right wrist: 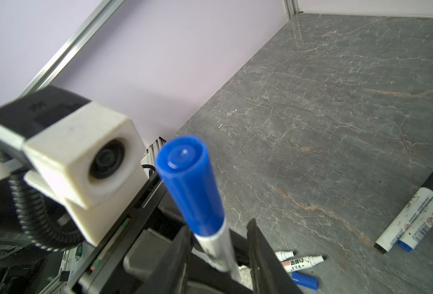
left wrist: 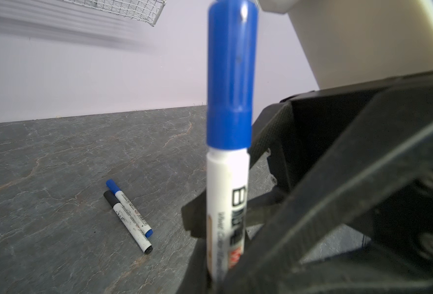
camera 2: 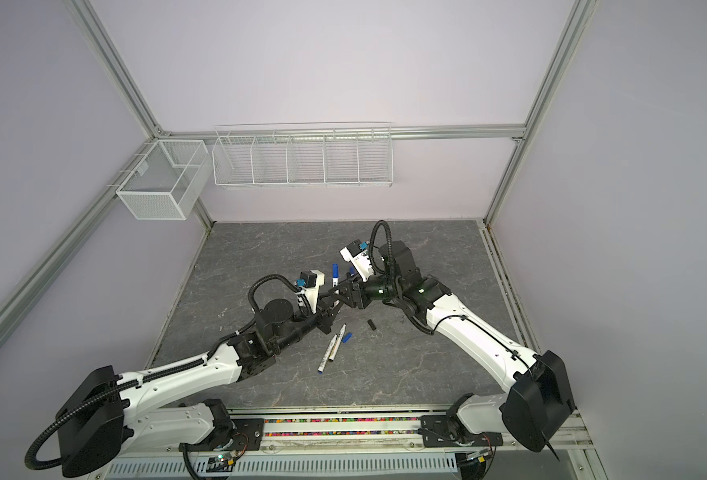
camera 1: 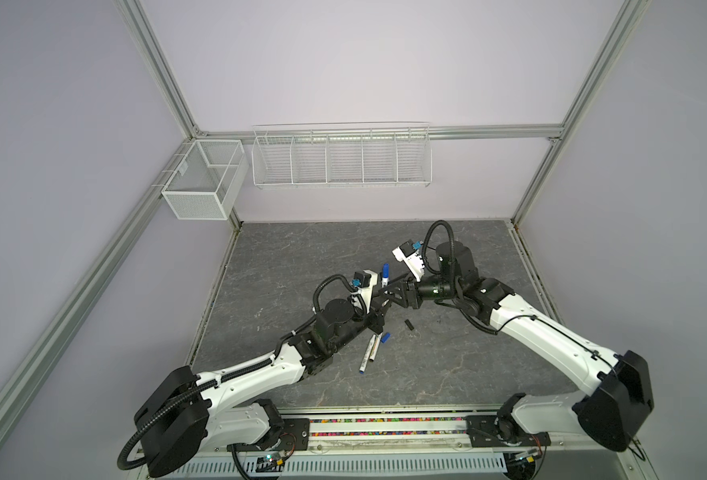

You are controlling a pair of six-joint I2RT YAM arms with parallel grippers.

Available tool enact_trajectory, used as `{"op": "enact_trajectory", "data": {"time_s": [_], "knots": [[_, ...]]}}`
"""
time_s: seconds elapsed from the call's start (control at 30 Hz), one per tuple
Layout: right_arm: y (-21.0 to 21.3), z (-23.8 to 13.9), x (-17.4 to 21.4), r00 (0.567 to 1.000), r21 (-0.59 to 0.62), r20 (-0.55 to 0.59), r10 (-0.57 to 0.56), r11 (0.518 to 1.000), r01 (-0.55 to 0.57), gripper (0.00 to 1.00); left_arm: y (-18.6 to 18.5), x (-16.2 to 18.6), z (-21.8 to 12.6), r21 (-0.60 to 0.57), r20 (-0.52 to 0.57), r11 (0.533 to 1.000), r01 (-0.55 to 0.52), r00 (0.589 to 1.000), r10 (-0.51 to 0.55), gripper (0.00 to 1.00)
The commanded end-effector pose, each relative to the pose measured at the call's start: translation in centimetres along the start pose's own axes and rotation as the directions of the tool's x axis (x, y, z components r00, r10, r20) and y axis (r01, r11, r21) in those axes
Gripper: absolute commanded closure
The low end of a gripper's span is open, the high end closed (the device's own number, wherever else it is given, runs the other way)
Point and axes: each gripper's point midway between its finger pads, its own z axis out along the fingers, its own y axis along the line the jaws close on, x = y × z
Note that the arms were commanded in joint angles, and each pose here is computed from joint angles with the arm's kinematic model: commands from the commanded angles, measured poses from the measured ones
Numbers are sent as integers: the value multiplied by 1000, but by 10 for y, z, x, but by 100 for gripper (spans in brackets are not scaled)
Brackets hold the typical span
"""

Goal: Insert the pens into the pen caps
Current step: 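Push the blue cap further onto the marker with the right gripper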

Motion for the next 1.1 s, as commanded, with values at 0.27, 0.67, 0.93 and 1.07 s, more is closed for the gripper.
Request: {"op": "enact_trajectory", "data": {"time_s": [0.27,0.67,0.93,1.07], "knots": [[-2,-29,-6,999,104,29,-33,994,30,56,20,53,-9,-69,-98,994,-80,992,73,100],[-21,-2,-18,1000,113,-14,10,994,-8,59,10,69,-14,-53,-120,996,-76,990,70,100],[-18,7,2,997,75,-40,65,995,-61,65,10,70,-13,-57,-121,995,-79,990,72,100],[-19,11,10,995,74,-58,85,994,-81,68,10,70,-12,-56,-119,995,-77,990,70,100]]}}
